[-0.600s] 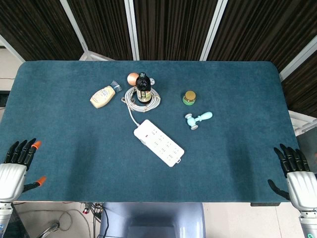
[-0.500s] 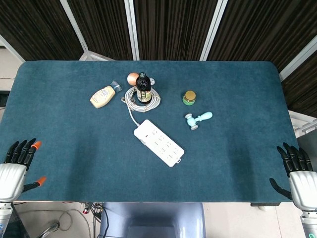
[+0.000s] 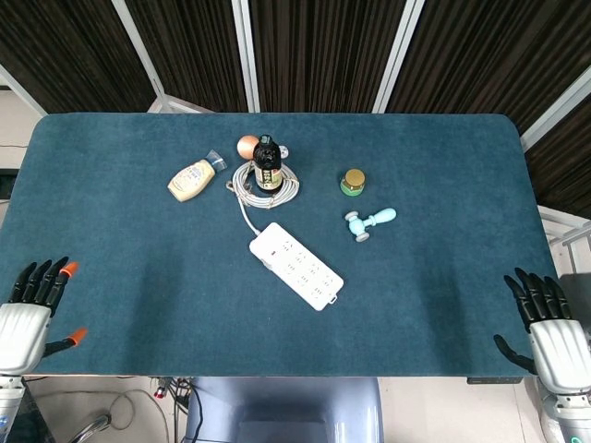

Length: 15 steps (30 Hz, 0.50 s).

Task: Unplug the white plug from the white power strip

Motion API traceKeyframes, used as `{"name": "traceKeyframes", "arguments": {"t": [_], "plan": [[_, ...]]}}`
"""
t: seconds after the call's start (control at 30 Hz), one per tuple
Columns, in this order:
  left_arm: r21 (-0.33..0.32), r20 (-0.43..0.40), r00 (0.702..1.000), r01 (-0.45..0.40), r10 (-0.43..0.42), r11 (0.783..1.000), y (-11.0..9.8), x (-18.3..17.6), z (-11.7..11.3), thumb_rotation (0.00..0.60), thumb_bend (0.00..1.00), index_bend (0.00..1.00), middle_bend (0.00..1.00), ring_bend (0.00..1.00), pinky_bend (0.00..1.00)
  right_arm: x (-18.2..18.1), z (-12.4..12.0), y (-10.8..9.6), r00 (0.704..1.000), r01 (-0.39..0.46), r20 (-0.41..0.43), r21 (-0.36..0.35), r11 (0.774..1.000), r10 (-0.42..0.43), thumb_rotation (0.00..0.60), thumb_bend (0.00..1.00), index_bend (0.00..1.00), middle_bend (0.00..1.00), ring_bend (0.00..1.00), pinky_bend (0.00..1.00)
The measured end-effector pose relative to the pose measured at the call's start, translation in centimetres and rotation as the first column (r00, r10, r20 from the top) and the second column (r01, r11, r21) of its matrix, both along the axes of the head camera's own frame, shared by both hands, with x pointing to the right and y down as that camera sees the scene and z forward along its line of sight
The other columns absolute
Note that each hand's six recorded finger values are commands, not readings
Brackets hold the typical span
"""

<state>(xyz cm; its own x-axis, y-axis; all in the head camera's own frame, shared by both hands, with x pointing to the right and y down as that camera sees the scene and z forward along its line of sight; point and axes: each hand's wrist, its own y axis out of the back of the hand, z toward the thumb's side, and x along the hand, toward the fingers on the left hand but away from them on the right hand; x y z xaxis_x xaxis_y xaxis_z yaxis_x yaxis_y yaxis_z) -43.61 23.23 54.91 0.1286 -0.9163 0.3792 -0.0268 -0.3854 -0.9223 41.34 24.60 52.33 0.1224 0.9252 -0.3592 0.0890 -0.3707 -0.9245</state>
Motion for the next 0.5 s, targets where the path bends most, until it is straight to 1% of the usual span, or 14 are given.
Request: {"name": "traceKeyframes", "arguments": {"t": [0.17,0.27,0.4,0.5], "plan": [[-0.005,-0.003,1.0,-0.016,0.016,1.0,-0.4,0.8,0.3,0.6,0.04,0.02,0.01,0.0,0.0,-1.7,0.8,-0.2,0.997,0.081,0.019,-0.028,0.996,-0.081,0.6,0.32,0.0,0.0,0.0,0.0],[-0.005,-0.012,0.999,-0.045,0.045,0.999,-1.2,2.2,0.5,0.6,0.04,0.02,0.01,0.0,0.0,-3.1,1.6,-0.4,0.99,0.138,0.022,-0.04,0.99,-0.137,0.6,0.32,0.0,0.0,0.0,0.0],[-0.007,-0.05,0.995,-0.086,0.085,0.996,-2.7,4.8,0.7,0.6,0.04,0.02,0.01,0.0,0.0,-5.5,2.8,-0.6,0.979,0.206,0.022,-0.057,0.977,-0.205,0.6,0.41,0.0,0.0,0.0,0.0],[-0.014,-0.079,0.989,-0.127,0.126,0.992,-4.1,7.5,0.9,0.6,0.04,0.03,0.01,0.0,0.0,-7.7,3.9,-0.6,0.965,0.261,0.023,-0.075,0.962,-0.26,0.6,0.49,0.0,0.0,0.0,0.0]]}}
